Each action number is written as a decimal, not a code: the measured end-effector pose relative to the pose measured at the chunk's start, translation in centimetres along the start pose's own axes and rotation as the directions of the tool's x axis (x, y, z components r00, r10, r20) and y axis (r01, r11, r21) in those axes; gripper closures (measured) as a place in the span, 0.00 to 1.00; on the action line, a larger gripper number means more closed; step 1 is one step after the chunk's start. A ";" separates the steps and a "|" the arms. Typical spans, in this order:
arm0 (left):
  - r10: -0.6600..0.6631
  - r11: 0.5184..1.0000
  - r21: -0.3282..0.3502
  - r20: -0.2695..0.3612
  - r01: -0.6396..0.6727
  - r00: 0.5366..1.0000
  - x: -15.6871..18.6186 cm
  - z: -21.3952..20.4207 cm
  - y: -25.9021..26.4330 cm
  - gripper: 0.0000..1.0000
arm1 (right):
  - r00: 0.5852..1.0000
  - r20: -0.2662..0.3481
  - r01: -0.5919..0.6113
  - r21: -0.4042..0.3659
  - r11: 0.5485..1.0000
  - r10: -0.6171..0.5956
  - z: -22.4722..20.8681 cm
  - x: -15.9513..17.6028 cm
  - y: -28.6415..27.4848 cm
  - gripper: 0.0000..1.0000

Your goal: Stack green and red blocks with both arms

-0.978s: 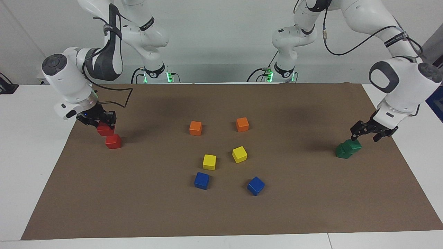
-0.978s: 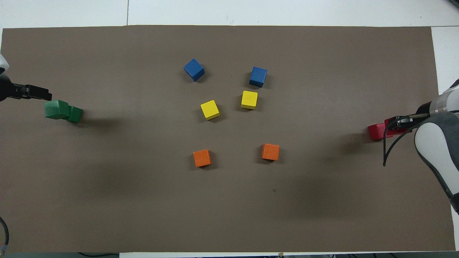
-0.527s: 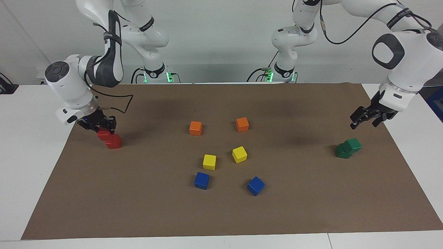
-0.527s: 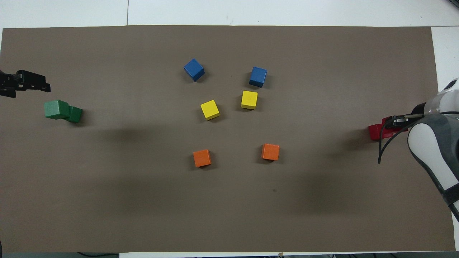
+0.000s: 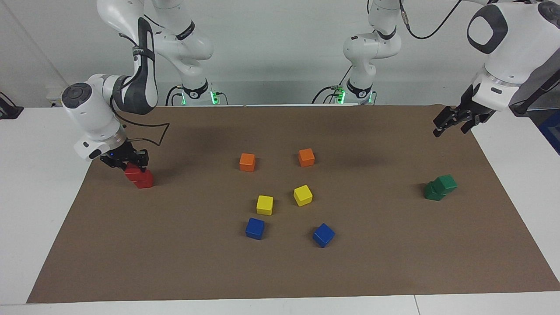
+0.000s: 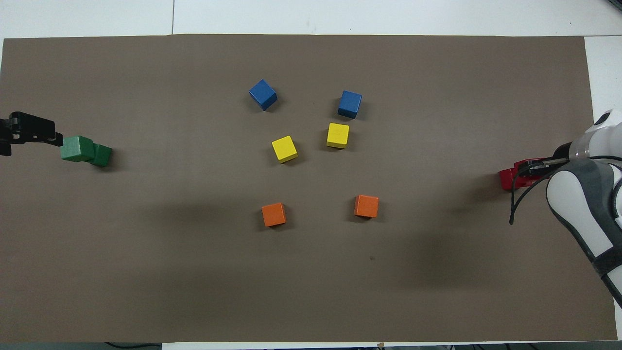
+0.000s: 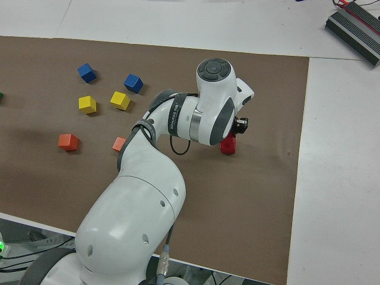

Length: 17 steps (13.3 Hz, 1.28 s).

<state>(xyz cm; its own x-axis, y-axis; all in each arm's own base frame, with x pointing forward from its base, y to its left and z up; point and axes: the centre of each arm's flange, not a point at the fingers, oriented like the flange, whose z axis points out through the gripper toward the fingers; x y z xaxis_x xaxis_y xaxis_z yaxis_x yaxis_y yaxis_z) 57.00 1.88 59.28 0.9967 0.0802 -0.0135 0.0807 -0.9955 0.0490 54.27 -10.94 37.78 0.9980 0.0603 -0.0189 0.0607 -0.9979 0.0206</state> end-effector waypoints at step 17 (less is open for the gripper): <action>0.038 0.999 0.004 0.052 -0.038 0.998 -3.1 -2.3 2.1 0.00 | 1.000 -0.001 0.023 0.001 1.000 -0.023 1.7 -0.7 -0.4 0.46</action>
<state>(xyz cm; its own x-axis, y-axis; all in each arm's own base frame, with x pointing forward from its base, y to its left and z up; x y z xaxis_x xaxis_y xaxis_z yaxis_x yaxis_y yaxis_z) 54.08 -0.33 61.77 0.9972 0.0397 -0.0638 0.0427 -0.9981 0.0455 53.53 -10.62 36.05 0.9964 0.0830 -0.0188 0.0834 -0.9963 0.0189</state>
